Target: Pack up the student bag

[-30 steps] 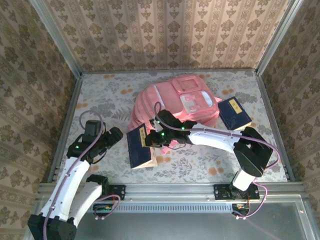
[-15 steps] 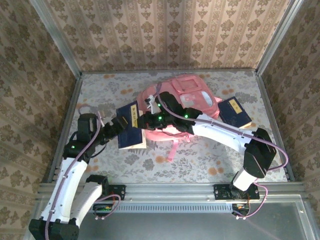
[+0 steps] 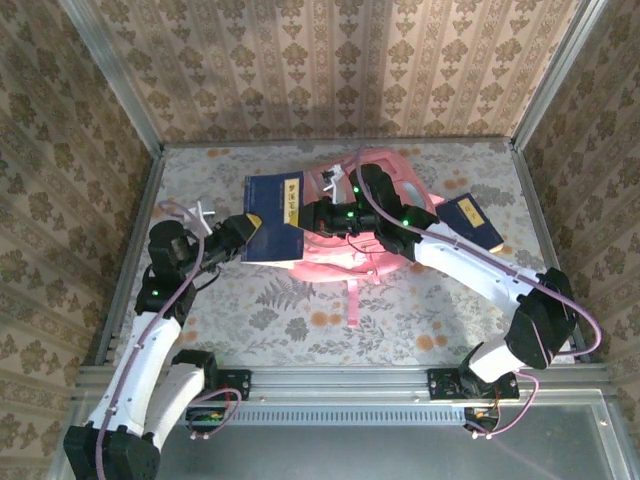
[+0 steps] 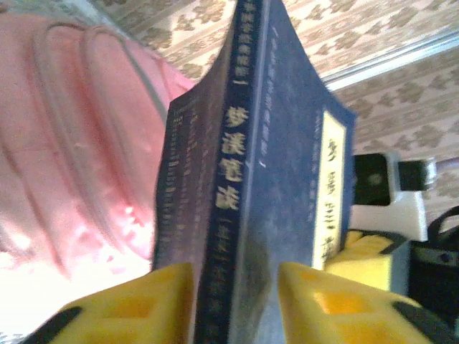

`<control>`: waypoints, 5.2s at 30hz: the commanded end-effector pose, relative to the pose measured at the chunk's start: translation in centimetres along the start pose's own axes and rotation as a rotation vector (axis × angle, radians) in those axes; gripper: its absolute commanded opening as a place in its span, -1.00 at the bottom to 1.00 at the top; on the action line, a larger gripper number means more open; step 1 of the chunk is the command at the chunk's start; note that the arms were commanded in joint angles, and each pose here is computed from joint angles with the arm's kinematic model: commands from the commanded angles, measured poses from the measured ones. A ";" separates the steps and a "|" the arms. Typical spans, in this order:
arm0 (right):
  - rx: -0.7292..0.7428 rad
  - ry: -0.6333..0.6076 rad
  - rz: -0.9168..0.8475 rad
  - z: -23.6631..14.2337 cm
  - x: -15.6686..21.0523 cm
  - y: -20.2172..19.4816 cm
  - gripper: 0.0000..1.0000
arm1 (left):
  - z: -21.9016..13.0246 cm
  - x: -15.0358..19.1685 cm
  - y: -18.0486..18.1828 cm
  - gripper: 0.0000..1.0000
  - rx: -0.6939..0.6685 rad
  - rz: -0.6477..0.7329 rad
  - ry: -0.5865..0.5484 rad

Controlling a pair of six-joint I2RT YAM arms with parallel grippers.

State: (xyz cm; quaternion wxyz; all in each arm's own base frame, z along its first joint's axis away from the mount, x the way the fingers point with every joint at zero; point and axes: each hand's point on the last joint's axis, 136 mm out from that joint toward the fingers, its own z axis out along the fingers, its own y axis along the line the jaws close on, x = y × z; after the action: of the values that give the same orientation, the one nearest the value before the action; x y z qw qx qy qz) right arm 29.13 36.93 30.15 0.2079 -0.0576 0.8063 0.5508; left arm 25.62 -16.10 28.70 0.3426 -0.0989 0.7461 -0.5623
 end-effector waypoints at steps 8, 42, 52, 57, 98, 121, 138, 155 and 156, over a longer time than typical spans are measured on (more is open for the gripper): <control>0.091 -0.063 -0.054 -2.7 -0.8 -2.1 -0.25 | 0.0 0.0 -4.3 -1.00 0.183 0.090 0.025; -0.297 -0.363 -0.002 -8.8 -4.9 2.7 -1.00 | 1.6 1.2 -7.0 0.35 0.307 0.098 0.061; -0.271 -0.719 0.124 -13.4 -7.4 -0.1 -1.00 | 3.3 1.6 -6.0 0.85 0.290 0.037 -0.041; -0.262 -0.779 0.159 -13.9 -8.2 -0.8 -1.00 | 4.3 2.6 -7.9 0.75 0.367 0.058 -0.041; -0.220 -0.871 0.253 -13.7 -8.0 -4.2 -1.00 | 10.3 4.1 -10.2 -0.66 0.565 0.019 0.001; 0.394 -0.321 -0.201 -9.9 -4.5 -7.7 0.06 | -0.2 -0.2 -0.6 -1.00 -0.176 0.131 -0.053; 0.541 0.218 -0.100 -1.2 -6.2 -14.1 -0.14 | -6.8 -0.1 4.1 -1.00 -0.479 0.148 -0.157; 0.388 0.319 -0.019 3.6 -5.4 -14.7 -0.27 | -6.1 0.2 3.9 -1.00 -0.431 0.151 -0.141; 0.396 0.321 -0.017 3.8 -5.4 -15.1 -0.27 | -6.1 0.2 3.9 -1.00 -0.432 0.151 -0.141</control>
State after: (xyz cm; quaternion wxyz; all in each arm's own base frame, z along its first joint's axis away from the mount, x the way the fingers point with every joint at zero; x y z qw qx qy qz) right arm 40.16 32.79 18.43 0.1086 -0.1047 0.9242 0.3508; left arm 22.42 -10.00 24.62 0.3822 -0.1701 0.8407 -0.3440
